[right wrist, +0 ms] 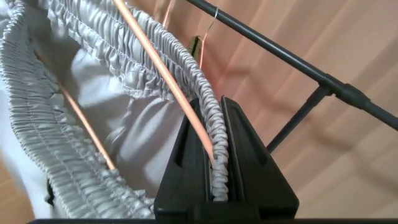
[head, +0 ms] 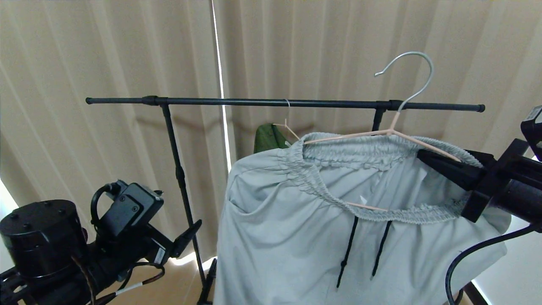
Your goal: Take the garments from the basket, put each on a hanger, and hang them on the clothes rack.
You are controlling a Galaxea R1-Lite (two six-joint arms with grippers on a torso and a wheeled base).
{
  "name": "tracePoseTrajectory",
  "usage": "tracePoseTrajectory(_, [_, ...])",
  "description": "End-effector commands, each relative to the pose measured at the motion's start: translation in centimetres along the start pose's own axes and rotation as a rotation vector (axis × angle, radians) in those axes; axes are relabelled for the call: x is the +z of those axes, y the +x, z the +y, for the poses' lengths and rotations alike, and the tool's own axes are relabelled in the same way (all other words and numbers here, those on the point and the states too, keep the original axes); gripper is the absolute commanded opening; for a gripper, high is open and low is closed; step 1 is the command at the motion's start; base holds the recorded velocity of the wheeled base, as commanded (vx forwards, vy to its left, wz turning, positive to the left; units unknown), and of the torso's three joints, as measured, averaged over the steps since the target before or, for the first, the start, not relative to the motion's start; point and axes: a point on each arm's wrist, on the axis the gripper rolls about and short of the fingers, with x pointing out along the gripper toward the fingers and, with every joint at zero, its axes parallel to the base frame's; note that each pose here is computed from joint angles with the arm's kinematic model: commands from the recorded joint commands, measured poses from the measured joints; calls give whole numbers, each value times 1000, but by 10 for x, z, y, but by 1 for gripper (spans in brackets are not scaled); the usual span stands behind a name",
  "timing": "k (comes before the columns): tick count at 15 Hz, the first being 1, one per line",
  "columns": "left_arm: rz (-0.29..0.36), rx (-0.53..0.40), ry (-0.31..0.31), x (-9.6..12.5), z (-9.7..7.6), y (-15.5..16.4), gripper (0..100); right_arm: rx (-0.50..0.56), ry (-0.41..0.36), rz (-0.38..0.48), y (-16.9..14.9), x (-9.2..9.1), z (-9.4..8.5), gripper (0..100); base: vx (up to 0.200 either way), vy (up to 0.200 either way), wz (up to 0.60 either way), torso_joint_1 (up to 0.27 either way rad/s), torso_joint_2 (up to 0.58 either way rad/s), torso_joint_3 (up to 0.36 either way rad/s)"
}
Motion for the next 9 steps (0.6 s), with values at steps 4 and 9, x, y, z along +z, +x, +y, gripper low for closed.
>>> tracePoseTrajectory(4, [-147,25,-38,20,3,-18,100,-101,43,214,-22,-24,-9,0,0,0,0,0,0,0])
tracePoseTrajectory(9, [-200,126,-139,23,20,-54,100,-190,70,364,-55,-31,-6,0,0,0,0,0,0,0])
